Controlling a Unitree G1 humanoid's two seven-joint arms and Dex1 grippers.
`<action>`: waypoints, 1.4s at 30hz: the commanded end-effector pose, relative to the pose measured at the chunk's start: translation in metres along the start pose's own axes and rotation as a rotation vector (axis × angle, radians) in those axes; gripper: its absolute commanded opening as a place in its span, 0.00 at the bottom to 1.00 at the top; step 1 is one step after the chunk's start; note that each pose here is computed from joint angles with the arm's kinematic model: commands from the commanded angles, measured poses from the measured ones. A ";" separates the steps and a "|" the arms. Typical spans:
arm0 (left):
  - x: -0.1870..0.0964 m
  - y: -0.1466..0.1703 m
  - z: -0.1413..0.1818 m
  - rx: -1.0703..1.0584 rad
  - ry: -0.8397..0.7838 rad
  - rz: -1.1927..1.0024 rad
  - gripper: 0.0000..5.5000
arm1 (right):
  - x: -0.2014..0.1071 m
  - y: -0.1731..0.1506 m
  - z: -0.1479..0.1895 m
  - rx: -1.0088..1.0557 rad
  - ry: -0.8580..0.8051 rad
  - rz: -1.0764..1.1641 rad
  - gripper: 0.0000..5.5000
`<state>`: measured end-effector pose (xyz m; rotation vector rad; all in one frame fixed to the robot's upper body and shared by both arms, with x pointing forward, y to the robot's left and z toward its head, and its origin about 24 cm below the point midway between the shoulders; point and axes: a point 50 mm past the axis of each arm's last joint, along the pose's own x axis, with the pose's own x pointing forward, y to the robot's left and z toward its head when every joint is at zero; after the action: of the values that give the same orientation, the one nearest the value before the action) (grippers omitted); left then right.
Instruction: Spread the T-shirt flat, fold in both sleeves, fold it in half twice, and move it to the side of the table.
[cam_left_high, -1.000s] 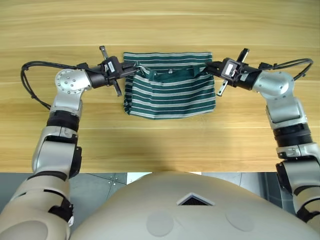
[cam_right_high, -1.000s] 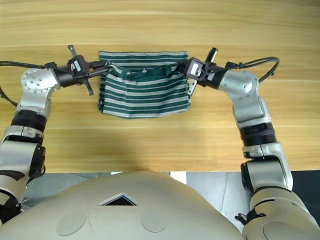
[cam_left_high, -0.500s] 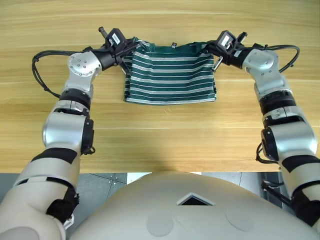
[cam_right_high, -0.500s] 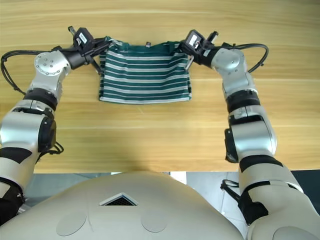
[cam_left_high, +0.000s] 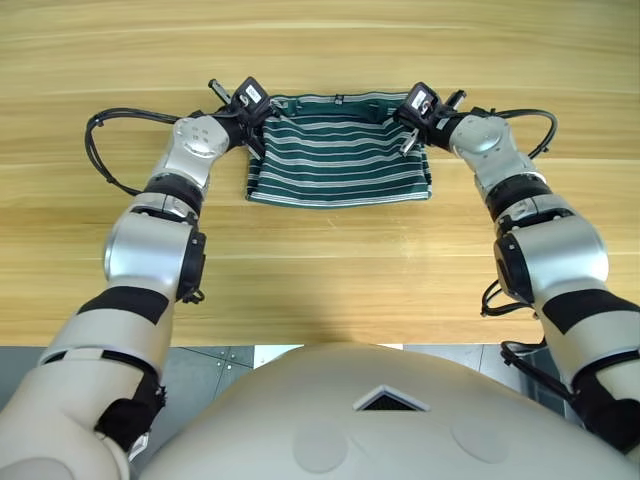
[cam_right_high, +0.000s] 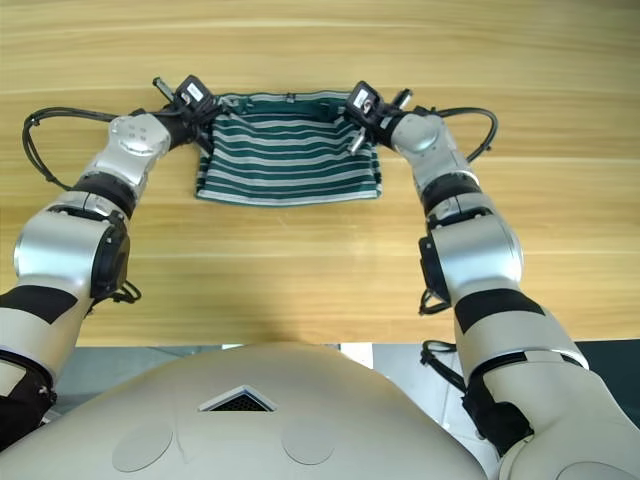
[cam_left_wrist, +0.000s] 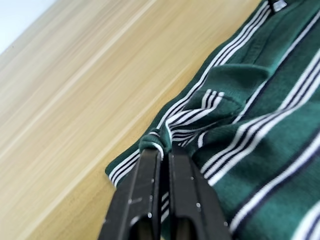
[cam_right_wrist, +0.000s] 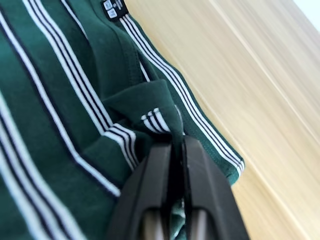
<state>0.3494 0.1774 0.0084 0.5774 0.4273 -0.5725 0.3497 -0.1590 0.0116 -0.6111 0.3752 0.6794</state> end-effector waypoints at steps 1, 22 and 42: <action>0.001 -0.004 -0.009 -0.113 0.061 -0.016 0.12 | 0.001 0.003 -0.001 0.126 -0.020 0.012 0.18; 0.001 0.041 0.043 -0.778 -0.226 0.223 0.70 | -0.017 -0.043 0.011 0.425 -0.243 -0.242 0.81; -0.015 0.048 0.017 -0.666 -0.285 0.228 0.98 | -0.116 0.082 -0.021 -0.161 -0.517 0.684 0.98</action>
<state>0.3713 0.2018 0.0460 -0.1277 0.2555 -0.2592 0.2400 -0.1776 -0.0014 -0.4521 0.1083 1.3447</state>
